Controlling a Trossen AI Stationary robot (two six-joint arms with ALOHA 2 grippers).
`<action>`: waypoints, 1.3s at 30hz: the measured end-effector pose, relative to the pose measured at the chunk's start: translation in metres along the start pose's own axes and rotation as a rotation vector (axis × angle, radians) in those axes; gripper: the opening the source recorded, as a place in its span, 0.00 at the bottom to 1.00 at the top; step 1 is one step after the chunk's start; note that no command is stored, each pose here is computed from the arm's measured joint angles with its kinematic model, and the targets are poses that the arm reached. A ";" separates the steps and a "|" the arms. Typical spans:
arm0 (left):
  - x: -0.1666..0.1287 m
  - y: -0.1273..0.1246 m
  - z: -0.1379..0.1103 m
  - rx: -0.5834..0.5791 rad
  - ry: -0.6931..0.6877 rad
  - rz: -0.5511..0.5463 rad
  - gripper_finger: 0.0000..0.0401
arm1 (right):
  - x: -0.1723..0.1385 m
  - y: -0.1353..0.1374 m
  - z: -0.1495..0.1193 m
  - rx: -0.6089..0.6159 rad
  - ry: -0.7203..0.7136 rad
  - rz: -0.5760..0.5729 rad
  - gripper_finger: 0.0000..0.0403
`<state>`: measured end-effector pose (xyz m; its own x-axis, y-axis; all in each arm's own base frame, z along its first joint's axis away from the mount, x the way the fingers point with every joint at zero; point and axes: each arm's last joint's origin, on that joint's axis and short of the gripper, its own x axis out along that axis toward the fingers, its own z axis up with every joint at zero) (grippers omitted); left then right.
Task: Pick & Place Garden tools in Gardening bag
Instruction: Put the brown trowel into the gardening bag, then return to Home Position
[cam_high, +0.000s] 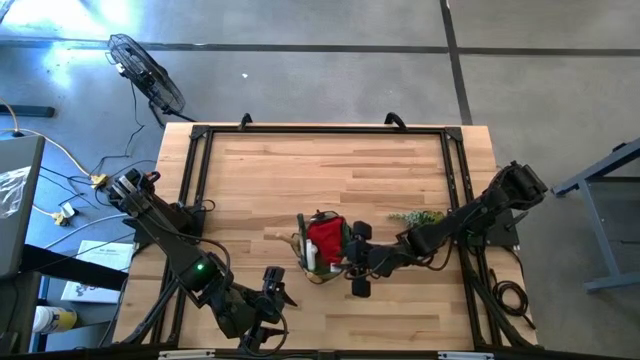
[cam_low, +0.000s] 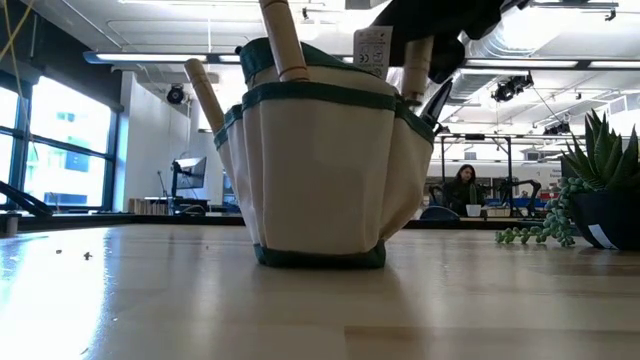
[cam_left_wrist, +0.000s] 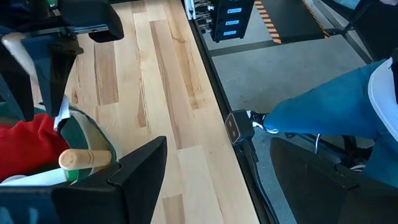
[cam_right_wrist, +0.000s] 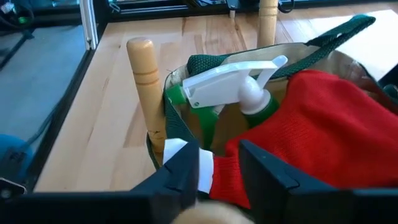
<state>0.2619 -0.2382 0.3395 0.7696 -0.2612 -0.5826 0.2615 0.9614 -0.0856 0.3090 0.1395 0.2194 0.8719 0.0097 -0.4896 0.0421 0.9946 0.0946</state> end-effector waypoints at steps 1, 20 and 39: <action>0.000 0.000 0.000 0.000 0.000 0.000 0.69 | 0.000 0.000 0.000 0.020 0.000 -0.001 0.27; 0.000 0.000 0.000 -0.005 0.001 -0.001 0.69 | 0.001 -0.003 0.008 0.028 -0.084 -0.045 0.69; 0.000 0.000 0.000 0.000 0.005 -0.001 0.69 | -0.005 0.000 0.025 -0.011 -0.219 -0.006 0.69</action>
<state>0.2617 -0.2381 0.3391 0.7665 -0.2617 -0.5865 0.2622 0.9611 -0.0862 0.3164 0.1370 0.2434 0.9568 -0.0182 -0.2901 0.0439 0.9956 0.0824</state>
